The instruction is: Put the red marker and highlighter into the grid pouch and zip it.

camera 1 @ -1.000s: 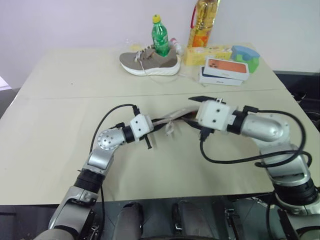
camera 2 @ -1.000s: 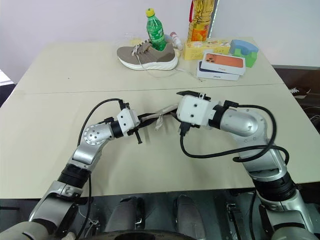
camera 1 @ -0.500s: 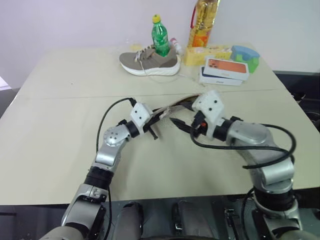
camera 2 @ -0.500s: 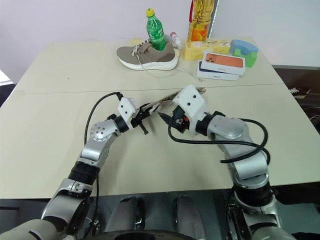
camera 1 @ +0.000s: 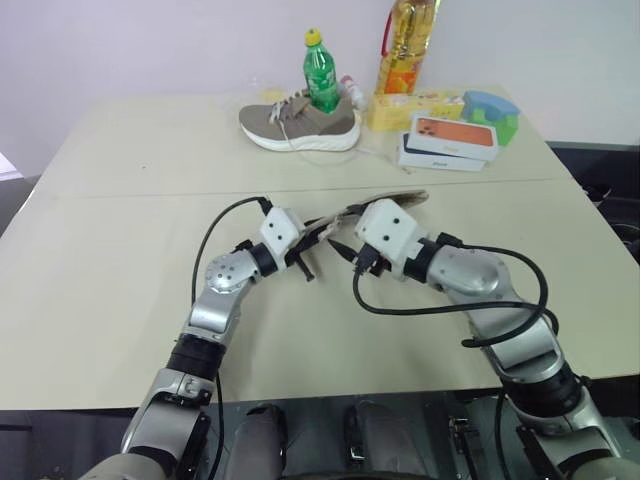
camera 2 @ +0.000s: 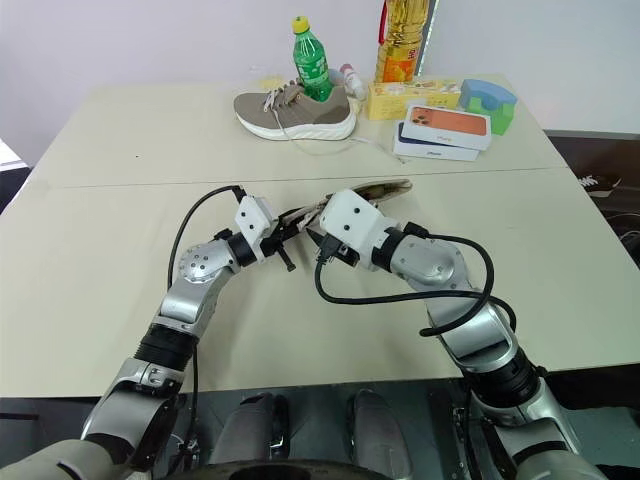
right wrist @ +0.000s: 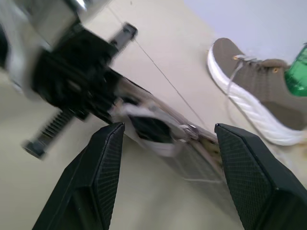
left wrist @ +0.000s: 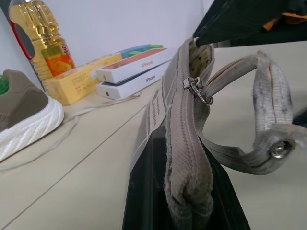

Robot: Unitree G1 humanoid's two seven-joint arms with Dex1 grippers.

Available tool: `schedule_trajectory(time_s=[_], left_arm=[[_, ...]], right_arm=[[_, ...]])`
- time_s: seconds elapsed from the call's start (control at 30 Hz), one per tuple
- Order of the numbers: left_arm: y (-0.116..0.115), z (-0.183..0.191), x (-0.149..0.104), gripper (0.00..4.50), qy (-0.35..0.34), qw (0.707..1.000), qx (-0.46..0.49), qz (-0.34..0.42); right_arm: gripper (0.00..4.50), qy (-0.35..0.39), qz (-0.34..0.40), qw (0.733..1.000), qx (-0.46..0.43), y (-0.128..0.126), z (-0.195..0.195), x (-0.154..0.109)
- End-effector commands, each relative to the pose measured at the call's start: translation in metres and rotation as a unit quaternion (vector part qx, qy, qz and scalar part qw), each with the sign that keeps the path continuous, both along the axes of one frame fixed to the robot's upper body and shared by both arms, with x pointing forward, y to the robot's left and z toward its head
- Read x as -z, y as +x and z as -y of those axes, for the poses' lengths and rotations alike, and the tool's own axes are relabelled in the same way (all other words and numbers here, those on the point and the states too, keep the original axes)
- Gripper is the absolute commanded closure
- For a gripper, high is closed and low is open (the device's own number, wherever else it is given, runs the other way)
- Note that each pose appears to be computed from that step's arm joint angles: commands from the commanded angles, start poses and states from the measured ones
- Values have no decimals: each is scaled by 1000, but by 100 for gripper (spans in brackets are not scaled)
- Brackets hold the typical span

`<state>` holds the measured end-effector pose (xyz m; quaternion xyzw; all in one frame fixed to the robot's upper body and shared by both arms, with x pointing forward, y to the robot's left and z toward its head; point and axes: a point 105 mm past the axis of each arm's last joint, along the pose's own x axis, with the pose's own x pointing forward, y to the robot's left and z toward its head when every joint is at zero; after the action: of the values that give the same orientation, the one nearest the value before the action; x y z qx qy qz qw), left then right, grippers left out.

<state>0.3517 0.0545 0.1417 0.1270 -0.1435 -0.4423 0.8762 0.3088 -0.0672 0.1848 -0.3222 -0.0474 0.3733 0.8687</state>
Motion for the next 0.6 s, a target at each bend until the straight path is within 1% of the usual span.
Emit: schedule_trajectory(time_s=[0.03, 0.13, 0.17, 0.37, 0.6], left_arm=[[-5, 2, -14, 450, -11, 1000, 12, 25], [-7, 2, -14, 450, -8, 1000, 15, 25], [-7, 2, -13, 450, -7, 1000, 15, 25], [-8, 0, -10, 450, 5, 999, 20, 26], [-7, -3, -9, 450, 12, 999, 19, 29]], right_arm=[[268, -7, 41, 999, -12, 0, -3, -11], [416, -18, 54, 998, -24, -3, -4, -12], [447, -22, 59, 998, -28, -3, -5, -12], [447, -26, 75, 996, -39, -6, -5, -15], [447, -34, 79, 996, -22, -4, 7, -17]])
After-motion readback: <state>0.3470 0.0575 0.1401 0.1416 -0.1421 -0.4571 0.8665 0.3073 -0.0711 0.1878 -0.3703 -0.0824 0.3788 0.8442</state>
